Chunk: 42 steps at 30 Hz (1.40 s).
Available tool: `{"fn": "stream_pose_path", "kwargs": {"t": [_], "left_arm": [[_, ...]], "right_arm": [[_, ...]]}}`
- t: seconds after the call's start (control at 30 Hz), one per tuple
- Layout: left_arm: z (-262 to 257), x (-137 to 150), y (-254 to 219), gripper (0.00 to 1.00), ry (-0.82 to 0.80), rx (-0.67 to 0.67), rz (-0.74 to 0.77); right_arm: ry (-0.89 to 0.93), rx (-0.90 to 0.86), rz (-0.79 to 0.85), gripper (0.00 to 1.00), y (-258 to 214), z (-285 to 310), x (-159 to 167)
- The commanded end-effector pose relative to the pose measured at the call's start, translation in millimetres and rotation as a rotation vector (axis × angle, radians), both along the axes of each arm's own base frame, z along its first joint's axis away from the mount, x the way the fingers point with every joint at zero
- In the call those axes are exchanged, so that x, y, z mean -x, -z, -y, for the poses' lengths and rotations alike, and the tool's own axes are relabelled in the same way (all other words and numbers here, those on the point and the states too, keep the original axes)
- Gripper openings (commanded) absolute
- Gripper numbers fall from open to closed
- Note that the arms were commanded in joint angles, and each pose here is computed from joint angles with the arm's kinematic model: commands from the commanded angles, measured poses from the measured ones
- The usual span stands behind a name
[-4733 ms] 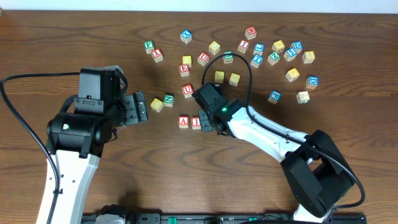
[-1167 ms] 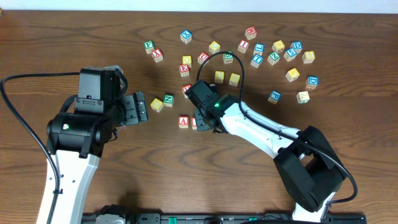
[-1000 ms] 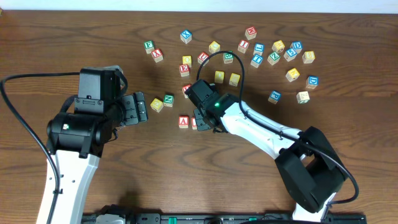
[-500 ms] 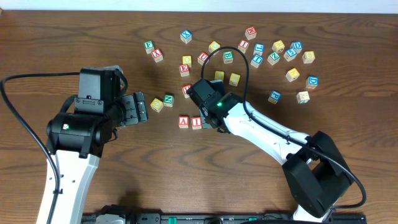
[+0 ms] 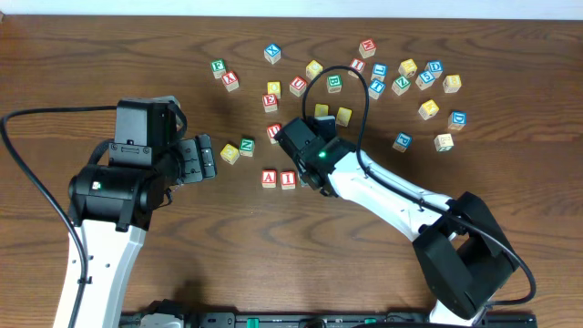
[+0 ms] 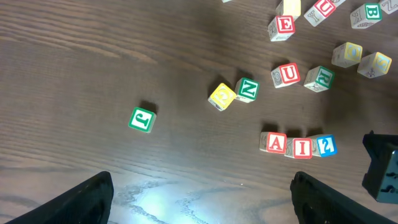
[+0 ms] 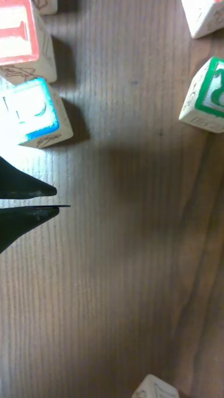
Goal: Spell out AI2
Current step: 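Open the right gripper and lift it off the 2 block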
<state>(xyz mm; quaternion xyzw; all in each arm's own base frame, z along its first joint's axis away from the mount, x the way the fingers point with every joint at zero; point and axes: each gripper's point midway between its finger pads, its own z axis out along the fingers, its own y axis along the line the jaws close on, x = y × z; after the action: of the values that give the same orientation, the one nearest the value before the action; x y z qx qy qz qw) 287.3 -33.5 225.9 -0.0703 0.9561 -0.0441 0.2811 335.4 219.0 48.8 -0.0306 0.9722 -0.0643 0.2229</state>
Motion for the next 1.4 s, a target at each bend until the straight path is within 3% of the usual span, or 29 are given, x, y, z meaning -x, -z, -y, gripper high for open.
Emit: {"fn": "stream_pose_path", "kwargs": {"t": [0.0,1.37], "left_arm": [[-0.9,1.0,-1.3,0.89,0.008,-0.004,0.003],[-0.9,1.0,-1.3,0.89,0.008,-0.004,0.003]], "right_arm": [[0.023,-0.006,0.027,0.01,-1.2,3.9,2.7],[-0.065,-0.136,0.017,0.01,20.5,-23.2,3.2]]}}
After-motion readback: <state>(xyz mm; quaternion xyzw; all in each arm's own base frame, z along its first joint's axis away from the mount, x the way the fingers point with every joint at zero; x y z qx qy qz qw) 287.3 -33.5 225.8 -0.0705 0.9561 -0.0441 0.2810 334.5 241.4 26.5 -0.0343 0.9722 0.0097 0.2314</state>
